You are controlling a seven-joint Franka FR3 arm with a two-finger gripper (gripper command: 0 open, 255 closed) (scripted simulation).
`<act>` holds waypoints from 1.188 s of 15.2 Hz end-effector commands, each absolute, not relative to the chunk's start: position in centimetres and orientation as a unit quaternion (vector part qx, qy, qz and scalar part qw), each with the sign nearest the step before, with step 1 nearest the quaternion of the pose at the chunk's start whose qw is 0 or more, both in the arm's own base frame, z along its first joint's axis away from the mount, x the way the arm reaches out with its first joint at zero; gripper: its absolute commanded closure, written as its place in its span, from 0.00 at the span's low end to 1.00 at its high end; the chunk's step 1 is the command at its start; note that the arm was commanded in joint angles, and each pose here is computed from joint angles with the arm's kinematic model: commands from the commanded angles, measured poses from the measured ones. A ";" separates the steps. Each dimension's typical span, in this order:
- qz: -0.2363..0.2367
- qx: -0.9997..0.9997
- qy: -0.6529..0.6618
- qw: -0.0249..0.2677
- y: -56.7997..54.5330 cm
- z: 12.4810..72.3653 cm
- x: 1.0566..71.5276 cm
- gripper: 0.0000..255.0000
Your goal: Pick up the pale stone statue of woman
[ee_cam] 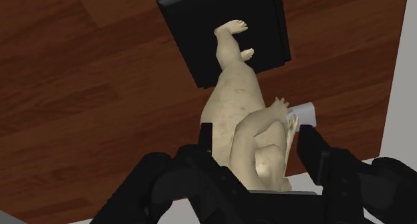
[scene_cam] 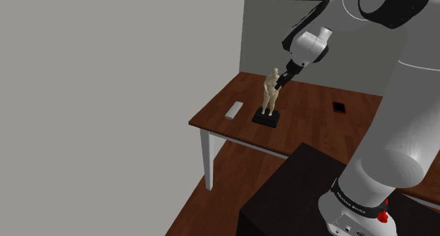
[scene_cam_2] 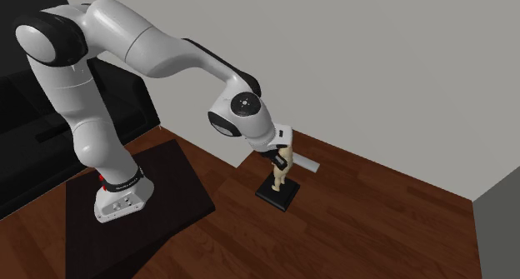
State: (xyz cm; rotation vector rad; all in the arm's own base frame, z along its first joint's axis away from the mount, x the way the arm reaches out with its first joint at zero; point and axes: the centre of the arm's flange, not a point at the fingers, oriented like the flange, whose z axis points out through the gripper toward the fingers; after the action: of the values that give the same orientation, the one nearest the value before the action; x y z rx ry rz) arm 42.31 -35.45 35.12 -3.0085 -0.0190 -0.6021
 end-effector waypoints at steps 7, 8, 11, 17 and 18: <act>-0.196 -0.980 -0.006 0.037 -35.5 35.0 42.3 1.00; -0.196 -0.980 -0.006 0.037 -35.4 35.0 42.3 1.00; -0.196 -0.980 -0.006 0.037 -35.5 36.1 42.3 1.00; -0.196 -0.980 -0.006 0.037 -35.5 39.2 42.3 1.00; -0.196 -0.980 -0.006 0.037 -35.5 39.8 42.3 1.00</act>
State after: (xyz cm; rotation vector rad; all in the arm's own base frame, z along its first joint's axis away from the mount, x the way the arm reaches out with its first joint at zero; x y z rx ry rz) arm 42.29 -35.48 39.17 -3.0076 -0.0191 -0.6005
